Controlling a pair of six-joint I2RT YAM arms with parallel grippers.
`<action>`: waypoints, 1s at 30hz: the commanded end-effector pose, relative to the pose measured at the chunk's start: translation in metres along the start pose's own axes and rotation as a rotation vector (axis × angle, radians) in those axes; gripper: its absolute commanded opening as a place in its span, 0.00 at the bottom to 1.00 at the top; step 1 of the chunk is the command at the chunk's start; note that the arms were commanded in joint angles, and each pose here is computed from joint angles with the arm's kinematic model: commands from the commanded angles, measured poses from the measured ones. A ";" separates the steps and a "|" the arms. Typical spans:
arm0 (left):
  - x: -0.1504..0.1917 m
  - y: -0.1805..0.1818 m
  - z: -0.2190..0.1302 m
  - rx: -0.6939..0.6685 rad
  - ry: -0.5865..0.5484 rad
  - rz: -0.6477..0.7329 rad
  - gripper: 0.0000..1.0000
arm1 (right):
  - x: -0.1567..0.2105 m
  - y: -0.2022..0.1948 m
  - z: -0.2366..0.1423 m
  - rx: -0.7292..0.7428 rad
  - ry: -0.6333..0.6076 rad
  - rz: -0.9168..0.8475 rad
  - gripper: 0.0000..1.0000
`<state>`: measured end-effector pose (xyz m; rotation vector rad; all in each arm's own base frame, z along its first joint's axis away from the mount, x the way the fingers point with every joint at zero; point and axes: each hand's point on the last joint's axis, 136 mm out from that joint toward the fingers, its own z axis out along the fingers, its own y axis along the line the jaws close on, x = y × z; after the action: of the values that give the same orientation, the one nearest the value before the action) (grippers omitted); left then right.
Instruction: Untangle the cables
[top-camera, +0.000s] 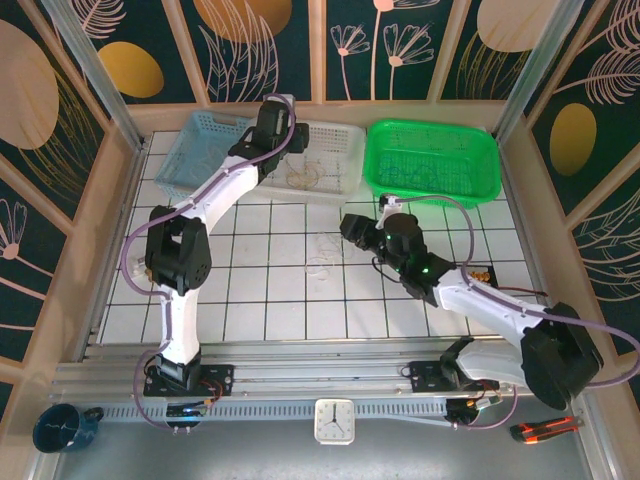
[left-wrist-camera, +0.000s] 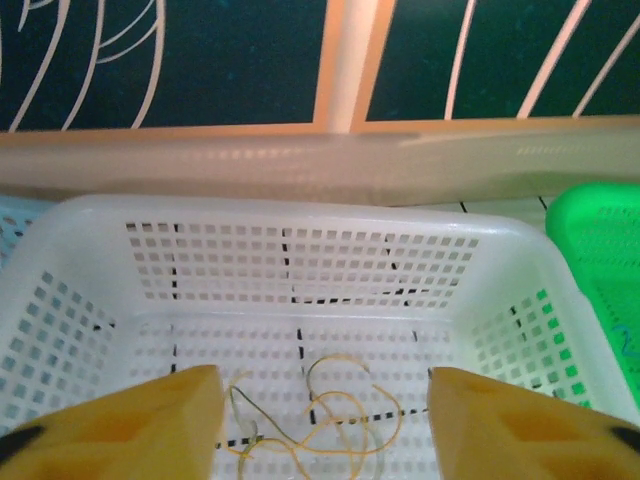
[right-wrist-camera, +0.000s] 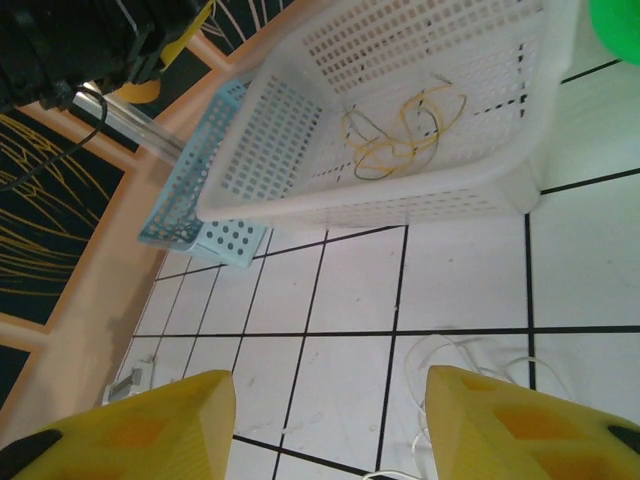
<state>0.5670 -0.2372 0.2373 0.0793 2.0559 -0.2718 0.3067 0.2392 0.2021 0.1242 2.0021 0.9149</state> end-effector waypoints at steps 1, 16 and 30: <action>-0.032 -0.004 -0.025 0.027 -0.055 -0.009 0.68 | -0.011 -0.008 -0.009 0.055 -0.020 -0.027 0.53; 0.019 -0.025 -0.115 0.295 -0.002 -0.147 0.99 | 0.020 -0.035 0.021 0.177 0.241 -0.279 0.56; 0.140 -0.016 -0.149 0.363 0.151 -0.326 0.99 | 0.085 -0.076 0.047 0.255 0.438 -0.307 0.54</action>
<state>0.3672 -0.2224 0.1584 0.0016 2.2426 -0.7790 0.3150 0.2414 0.0912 -0.2066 2.4276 0.5246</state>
